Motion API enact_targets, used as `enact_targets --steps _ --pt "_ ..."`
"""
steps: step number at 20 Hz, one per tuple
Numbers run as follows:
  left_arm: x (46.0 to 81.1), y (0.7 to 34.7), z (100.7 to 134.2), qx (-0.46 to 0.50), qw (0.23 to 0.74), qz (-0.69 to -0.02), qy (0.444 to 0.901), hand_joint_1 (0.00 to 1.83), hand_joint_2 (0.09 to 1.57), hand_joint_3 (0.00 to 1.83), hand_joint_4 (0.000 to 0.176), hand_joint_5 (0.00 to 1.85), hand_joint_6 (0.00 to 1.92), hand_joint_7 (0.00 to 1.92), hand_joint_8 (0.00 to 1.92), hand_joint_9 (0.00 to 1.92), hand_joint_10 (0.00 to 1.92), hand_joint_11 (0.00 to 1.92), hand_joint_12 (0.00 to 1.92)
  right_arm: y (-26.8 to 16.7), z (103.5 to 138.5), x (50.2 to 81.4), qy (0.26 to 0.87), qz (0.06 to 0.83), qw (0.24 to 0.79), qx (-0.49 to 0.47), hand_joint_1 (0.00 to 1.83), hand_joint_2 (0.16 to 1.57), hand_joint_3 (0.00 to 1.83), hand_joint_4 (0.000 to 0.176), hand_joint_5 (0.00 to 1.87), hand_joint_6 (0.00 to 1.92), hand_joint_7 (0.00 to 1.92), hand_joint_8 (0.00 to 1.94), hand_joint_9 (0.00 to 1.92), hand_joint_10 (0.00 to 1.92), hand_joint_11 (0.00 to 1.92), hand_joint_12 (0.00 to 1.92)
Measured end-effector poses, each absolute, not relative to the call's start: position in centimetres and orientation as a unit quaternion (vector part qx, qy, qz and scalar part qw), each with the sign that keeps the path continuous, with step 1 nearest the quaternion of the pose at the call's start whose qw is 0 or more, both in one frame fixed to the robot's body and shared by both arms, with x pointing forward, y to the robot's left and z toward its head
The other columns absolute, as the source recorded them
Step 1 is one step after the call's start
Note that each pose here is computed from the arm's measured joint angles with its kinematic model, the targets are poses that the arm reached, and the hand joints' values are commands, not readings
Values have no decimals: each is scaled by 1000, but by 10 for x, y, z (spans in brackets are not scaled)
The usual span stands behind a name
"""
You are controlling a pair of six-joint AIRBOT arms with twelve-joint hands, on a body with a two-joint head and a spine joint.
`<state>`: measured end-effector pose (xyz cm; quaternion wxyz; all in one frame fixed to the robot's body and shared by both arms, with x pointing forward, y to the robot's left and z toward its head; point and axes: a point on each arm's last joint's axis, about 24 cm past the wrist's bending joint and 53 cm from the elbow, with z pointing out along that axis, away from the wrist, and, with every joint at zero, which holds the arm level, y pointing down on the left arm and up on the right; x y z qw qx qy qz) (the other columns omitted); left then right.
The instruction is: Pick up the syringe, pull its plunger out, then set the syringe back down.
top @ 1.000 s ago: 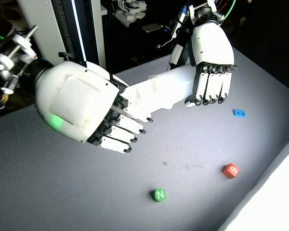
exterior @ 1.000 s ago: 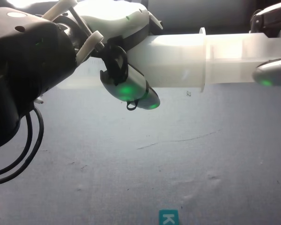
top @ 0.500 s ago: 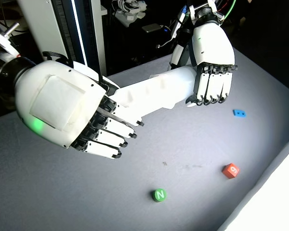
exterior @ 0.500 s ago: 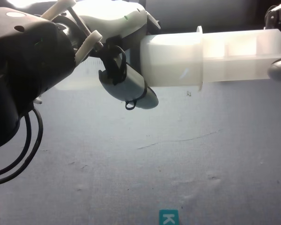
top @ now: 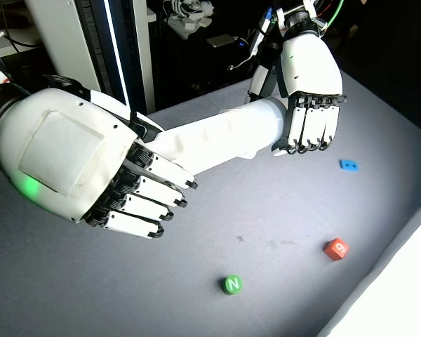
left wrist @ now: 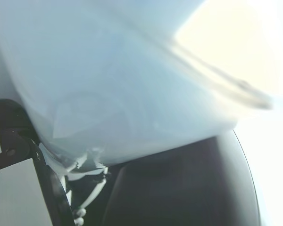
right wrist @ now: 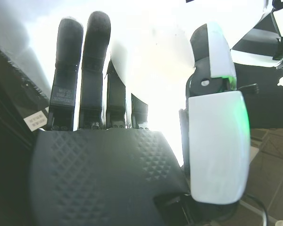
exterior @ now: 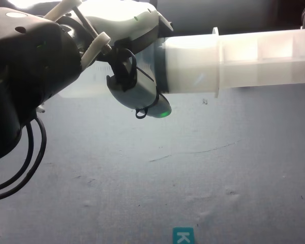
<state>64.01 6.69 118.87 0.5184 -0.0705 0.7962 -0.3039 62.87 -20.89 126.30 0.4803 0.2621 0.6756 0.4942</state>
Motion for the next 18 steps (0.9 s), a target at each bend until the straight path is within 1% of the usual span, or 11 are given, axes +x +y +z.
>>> enact_targets --steps 3,4,5,7,10,12,14,15,16,17,18 --pt "641 68 1189 -71 520 -302 796 1323 1270 0 0 752 1144 641 1623 578 1640 442 1401 -211 1265 628 675 495 479 265 1329 1253 0 0 637 1362 694 1470 730 1532 545 1592" --pt "641 69 1189 -71 521 -300 796 1325 1268 0 0 753 1123 656 1612 576 1643 440 1387 -210 1266 628 674 497 478 265 1181 1265 0 0 654 1375 746 1480 696 1382 575 1570" --pt "641 70 1189 -72 522 -298 796 1321 1276 2 0 739 1140 636 1638 561 1663 437 1392 -208 1266 626 674 498 476 264 1296 1262 2 0 613 1395 686 1497 725 1504 569 1572" --pt "642 70 1189 -71 523 -296 796 1319 1279 0 0 737 1153 628 1645 558 1667 434 1410 -205 1267 624 674 501 476 261 1323 1261 1 0 631 1378 669 1517 711 1547 533 1608" --pt "642 71 1189 -71 524 -295 796 1326 1263 0 0 766 1108 657 1609 584 1629 457 1385 -204 1269 624 673 502 477 260 1325 1258 0 0 613 1417 691 1463 726 1533 534 1608" --pt "642 71 1189 -71 524 -295 796 1323 1270 2 0 743 1154 646 1639 578 1625 452 1378 -204 1268 624 673 502 477 259 1321 1267 1 0 599 1432 665 1502 714 1546 518 1601" --pt "642 71 1189 -71 524 -295 796 1326 1265 0 0 754 1117 658 1616 586 1630 443 1397 -204 1268 624 673 502 477 259 1323 1264 0 0 604 1413 662 1509 731 1526 531 1589" --pt "642 71 1189 -72 524 -295 796 1325 1266 0 0 767 1107 642 1631 581 1629 448 1401 -204 1268 624 673 502 477 259 1177 1253 0 0 695 1373 739 1421 677 1281 482 1530" --pt "642 71 1189 -71 524 -295 796 1325 1266 0 0 765 1111 644 1621 582 1634 442 1400 -204 1268 624 673 502 477 259 1140 1256 1 6 686 1385 757 1395 630 1100 389 1467" --pt "642 71 1189 -71 524 -295 796 1325 1266 0 0 766 1111 639 1618 583 1641 443 1401 -204 1268 624 673 502 477 259 842 1130 0 0 367 734 505 737 465 776 177 1308" --pt "642 71 1189 -71 524 -295 796 1325 1264 0 0 762 1127 647 1606 589 1635 445 1402 -203 1268 624 674 501 478 256 711 1048 0 0 312 374 473 307 431 464 91 1194"
